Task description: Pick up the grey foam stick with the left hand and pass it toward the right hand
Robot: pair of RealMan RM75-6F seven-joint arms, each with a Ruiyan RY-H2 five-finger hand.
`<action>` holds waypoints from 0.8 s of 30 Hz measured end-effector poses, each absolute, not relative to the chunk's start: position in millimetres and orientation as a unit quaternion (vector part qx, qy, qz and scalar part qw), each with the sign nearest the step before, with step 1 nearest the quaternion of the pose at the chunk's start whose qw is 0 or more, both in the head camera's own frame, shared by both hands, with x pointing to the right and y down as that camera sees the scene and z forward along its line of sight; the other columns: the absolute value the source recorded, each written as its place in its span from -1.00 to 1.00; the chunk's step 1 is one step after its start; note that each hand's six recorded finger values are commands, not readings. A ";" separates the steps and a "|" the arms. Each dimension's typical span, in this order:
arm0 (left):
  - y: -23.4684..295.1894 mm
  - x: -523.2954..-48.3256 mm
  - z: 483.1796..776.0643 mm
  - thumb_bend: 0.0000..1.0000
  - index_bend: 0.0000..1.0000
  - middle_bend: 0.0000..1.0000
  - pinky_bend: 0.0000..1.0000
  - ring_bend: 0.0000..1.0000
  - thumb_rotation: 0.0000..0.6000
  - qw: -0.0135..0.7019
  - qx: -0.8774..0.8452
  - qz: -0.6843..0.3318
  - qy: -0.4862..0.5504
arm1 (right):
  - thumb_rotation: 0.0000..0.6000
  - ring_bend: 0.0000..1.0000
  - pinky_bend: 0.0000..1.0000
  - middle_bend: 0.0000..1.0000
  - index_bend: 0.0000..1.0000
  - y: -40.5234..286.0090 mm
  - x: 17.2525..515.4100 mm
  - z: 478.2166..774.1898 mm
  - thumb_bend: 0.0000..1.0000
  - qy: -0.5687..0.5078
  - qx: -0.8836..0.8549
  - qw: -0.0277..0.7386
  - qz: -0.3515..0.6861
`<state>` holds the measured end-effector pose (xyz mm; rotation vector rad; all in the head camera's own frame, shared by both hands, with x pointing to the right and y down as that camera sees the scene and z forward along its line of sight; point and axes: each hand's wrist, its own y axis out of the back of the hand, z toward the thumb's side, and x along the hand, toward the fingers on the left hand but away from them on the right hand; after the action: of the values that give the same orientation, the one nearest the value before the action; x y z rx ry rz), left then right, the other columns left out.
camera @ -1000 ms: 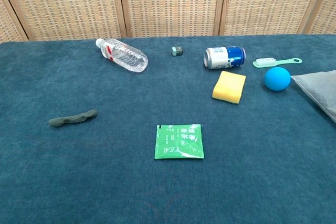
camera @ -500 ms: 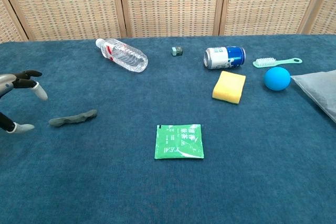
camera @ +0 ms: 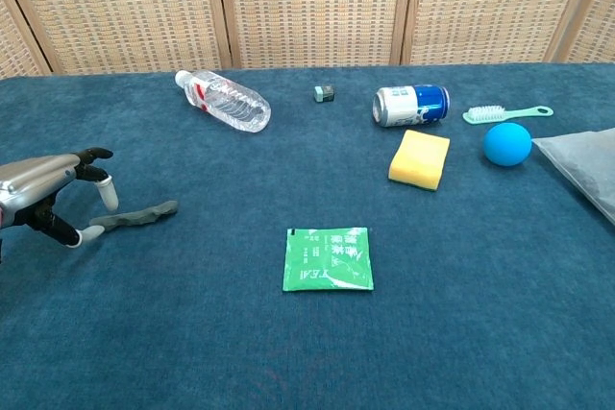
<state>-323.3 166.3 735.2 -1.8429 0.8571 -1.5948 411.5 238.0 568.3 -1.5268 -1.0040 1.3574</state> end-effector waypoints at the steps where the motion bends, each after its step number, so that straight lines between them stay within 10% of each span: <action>1: 166.5 -323.2 735.9 -0.23 -0.08 -1.00 -1.00 -1.00 1.00 0.275 -0.686 -0.594 0.318 | 1.00 -1.00 -1.00 -1.00 -1.00 238.0 411.5 568.4 -1.00 -0.401 -0.609 0.418 0.541; 24: 162.6 -316.8 744.6 -0.21 0.04 -1.00 -1.00 -1.00 1.00 0.283 -0.678 -0.601 0.314 | 1.00 -1.00 -1.00 -1.00 -1.00 236.9 412.5 571.2 -1.00 -0.400 -0.613 0.412 0.543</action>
<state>-316.8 162.6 744.6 -1.8162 0.8414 -1.6090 412.5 236.9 571.2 -1.5413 -1.0063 1.3664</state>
